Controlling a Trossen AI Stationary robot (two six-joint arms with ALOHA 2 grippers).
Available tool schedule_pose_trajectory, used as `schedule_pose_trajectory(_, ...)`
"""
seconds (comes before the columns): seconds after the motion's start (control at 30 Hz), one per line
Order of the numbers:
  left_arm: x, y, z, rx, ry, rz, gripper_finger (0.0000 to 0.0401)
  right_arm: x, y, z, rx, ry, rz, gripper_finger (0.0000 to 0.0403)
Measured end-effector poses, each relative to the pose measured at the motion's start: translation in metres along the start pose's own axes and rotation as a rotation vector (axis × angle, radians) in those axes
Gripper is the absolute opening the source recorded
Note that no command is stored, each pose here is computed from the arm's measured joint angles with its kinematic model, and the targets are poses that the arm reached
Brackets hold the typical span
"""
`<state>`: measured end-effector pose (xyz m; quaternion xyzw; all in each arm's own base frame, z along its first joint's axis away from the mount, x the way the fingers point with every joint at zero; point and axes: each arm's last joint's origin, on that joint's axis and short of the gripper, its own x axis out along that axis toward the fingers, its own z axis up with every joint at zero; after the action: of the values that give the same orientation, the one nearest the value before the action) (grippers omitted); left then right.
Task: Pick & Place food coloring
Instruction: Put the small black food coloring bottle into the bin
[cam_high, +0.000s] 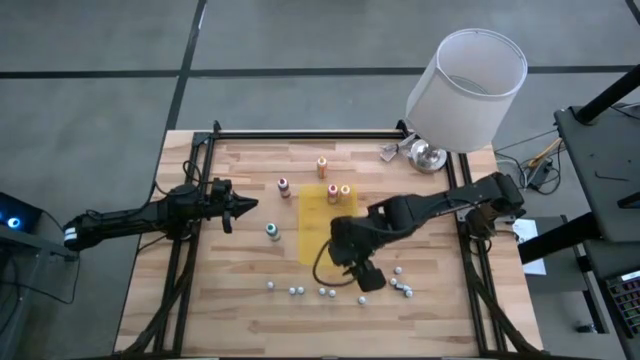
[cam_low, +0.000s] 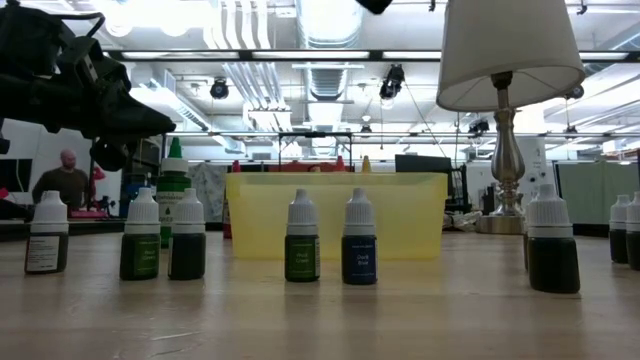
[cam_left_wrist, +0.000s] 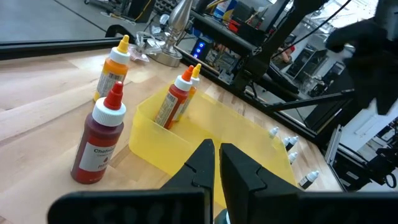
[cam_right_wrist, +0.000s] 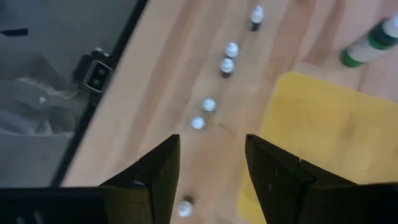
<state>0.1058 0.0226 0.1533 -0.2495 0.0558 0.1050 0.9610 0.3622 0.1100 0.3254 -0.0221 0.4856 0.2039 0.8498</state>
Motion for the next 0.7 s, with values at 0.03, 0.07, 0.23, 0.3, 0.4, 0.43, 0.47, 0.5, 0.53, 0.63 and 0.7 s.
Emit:
schedule_pose_trajectory(0.03,0.000,0.000,0.000,0.000,0.000,0.000,0.0000,0.001,0.004,0.000,0.008,-0.003,0.006,0.0173)
schedule_pose_trajectory(0.07,0.000,0.000,0.000,0.000,0.000,0.000,0.0000,0.001,0.007,0.001,0.018,-0.006,0.010,0.0173)
schedule_pose_trajectory(0.23,0.000,0.000,0.000,0.000,0.000,0.000,0.0000,0.008,0.016,0.000,0.039,0.006,0.014,0.0173)
schedule_pose_trajectory(0.3,0.000,0.000,0.000,0.000,0.000,0.000,0.0000,0.010,0.023,0.000,0.022,0.010,0.023,0.0173)
schedule_pose_trajectory(0.4,0.000,0.000,0.000,0.000,0.000,0.000,0.0000,0.011,0.032,-0.002,0.003,0.015,0.038,0.0173)
schedule_pose_trajectory(0.43,0.000,0.000,0.000,0.000,0.000,0.000,0.0000,0.012,0.035,-0.002,0.006,0.019,0.044,0.0173)
schedule_pose_trajectory(0.47,0.000,0.000,0.000,0.000,0.000,0.000,0.0000,0.012,0.038,-0.003,0.012,0.022,0.047,0.0173)
schedule_pose_trajectory(0.5,0.000,0.000,0.000,0.000,0.000,0.000,0.0000,0.013,0.041,-0.003,0.012,0.025,0.050,0.0173)
schedule_pose_trajectory(0.53,0.000,0.000,0.000,0.000,0.000,0.000,0.0000,0.013,0.044,-0.004,0.011,0.026,0.053,0.0173)
schedule_pose_trajectory(0.63,0.000,0.000,0.000,0.000,0.000,0.000,0.0000,0.011,0.055,-0.005,-0.014,0.025,0.067,0.0173)
schedule_pose_trajectory(0.7,0.000,0.000,0.000,0.000,0.000,0.000,0.0000,0.011,0.063,-0.007,-0.033,0.027,0.081,0.0173)
